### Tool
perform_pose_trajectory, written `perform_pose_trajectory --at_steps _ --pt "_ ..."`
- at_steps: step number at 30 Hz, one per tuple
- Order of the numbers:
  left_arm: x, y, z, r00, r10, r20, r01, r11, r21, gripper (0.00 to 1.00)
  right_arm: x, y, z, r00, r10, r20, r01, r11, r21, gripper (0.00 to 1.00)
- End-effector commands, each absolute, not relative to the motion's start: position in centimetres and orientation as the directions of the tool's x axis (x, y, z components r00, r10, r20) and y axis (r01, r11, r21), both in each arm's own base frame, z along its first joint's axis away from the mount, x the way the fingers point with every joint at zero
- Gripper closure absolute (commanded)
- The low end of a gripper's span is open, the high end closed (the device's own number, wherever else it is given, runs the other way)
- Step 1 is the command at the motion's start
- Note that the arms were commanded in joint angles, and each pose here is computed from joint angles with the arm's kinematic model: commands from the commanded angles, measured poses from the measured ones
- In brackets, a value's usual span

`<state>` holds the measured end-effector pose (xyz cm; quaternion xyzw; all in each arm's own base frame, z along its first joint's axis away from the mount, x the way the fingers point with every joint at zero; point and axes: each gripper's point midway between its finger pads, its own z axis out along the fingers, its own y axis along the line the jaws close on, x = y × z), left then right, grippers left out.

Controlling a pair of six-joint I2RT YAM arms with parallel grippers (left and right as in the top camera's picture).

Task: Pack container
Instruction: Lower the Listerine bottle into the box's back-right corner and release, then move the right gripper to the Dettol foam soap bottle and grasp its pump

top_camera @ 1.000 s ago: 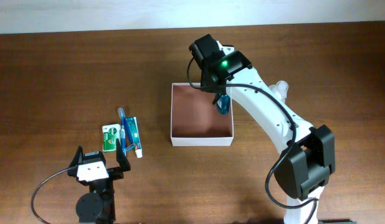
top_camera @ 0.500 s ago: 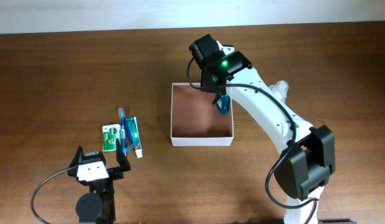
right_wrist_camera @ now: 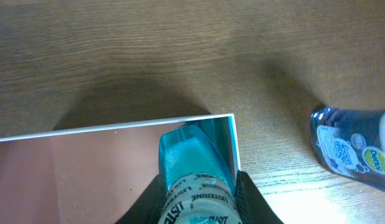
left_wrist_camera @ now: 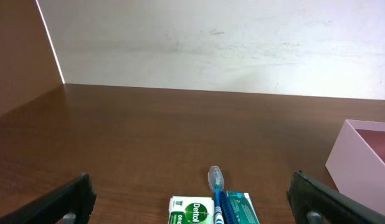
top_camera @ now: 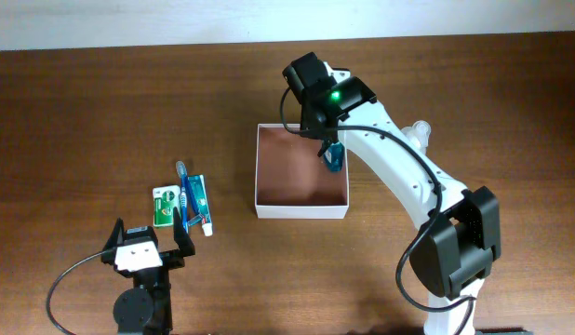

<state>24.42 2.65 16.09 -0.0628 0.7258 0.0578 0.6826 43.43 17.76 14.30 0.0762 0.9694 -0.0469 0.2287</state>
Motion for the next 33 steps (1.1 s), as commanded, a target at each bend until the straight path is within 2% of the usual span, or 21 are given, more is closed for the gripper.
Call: perform_pose_trajectory --at_steps 1,3,7,11,16,21,30,33 --pt "24.4 2.7 16.1 -0.061 0.006 -0.998 -0.168 0.986 0.017 0.0 43.8 16.3 14.6 -0.867 0.142 -0.478 0.206 0.975 -0.084 0.71" --pt "24.4 2.7 16.1 -0.061 0.006 -0.998 -0.168 0.986 0.017 0.0 43.7 16.2 14.3 -0.868 0.142 -0.475 0.207 0.975 -0.087 0.71" --pt "24.4 2.7 16.1 -0.061 0.006 -0.998 -0.168 0.986 0.017 0.0 43.7 16.2 13.9 -0.869 0.142 -0.474 0.207 0.974 -0.088 0.62" --pt "24.4 2.7 16.1 -0.061 0.006 -0.998 -0.168 0.986 0.017 0.0 43.7 16.2 13.8 -0.869 0.142 -0.475 0.206 0.975 -0.087 0.41" --pt "24.4 2.7 16.1 -0.061 0.006 -0.998 -0.168 0.986 0.017 0.0 43.8 16.3 14.0 -0.869 0.13 -0.478 0.195 0.977 -0.088 0.24" --pt "24.4 2.7 16.1 -0.061 0.006 -0.998 -0.168 0.986 0.017 0.0 44.0 16.4 17.3 -0.863 0.054 -0.502 0.122 0.987 -0.103 0.2" --pt "24.4 2.7 16.1 -0.061 0.006 -0.998 -0.168 0.986 0.017 0.0 41.4 13.0 30.2 -0.771 0.039 -0.636 0.12 0.989 -0.085 0.2" --pt "24.4 2.7 16.1 -0.061 0.006 -0.998 -0.168 0.986 0.017 0.0 40.1 9.6 32.3 -0.756 0.062 -0.652 0.177 0.978 -0.113 0.2"
